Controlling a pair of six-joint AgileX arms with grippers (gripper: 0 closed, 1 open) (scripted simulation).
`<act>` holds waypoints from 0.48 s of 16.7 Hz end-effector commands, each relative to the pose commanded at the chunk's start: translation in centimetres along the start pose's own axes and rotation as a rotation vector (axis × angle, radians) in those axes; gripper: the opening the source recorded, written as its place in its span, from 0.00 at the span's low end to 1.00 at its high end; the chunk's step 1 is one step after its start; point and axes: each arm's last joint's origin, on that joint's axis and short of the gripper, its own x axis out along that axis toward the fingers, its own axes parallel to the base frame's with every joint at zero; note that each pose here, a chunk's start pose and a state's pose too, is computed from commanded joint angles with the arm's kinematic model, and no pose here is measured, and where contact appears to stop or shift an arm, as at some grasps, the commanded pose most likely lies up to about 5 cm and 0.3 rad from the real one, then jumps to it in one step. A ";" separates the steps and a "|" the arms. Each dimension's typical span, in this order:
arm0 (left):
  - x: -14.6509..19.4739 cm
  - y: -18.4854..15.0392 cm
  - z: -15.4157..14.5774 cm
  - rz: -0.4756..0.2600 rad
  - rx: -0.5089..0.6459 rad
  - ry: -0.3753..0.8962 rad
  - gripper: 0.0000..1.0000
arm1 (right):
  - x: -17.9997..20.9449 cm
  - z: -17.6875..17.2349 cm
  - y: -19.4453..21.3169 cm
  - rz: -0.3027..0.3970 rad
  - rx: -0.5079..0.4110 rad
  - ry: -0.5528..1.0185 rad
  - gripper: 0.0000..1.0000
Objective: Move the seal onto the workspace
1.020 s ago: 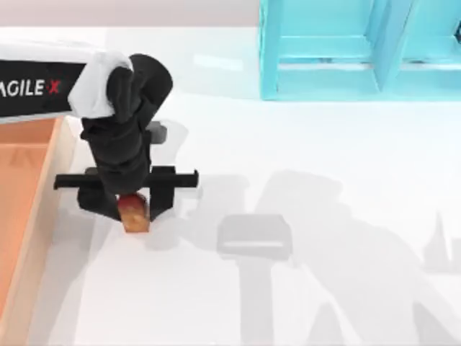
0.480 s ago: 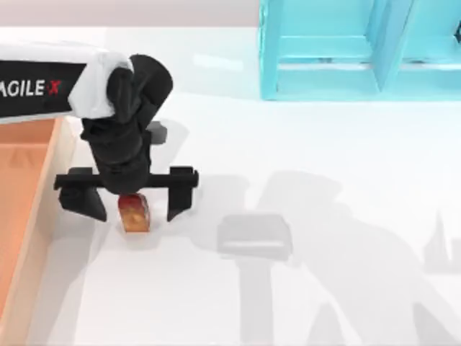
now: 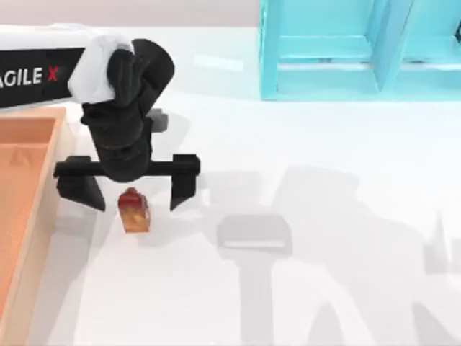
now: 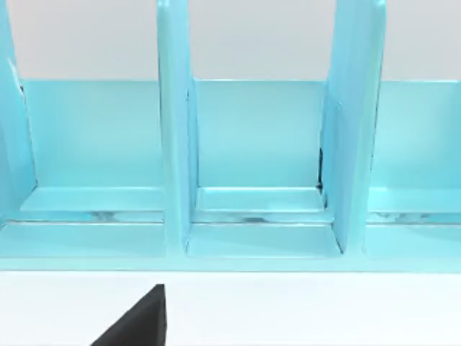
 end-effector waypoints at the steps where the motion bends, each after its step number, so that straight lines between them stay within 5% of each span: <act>1: -1.0 -0.1 0.3 0.000 -0.001 0.000 1.00 | 0.0 0.0 0.0 0.000 0.000 0.000 1.00; 8: -10.0 0.0 0.1 0.016 0.002 0.037 1.00 | 0.0 0.0 0.0 0.000 0.000 0.000 1.00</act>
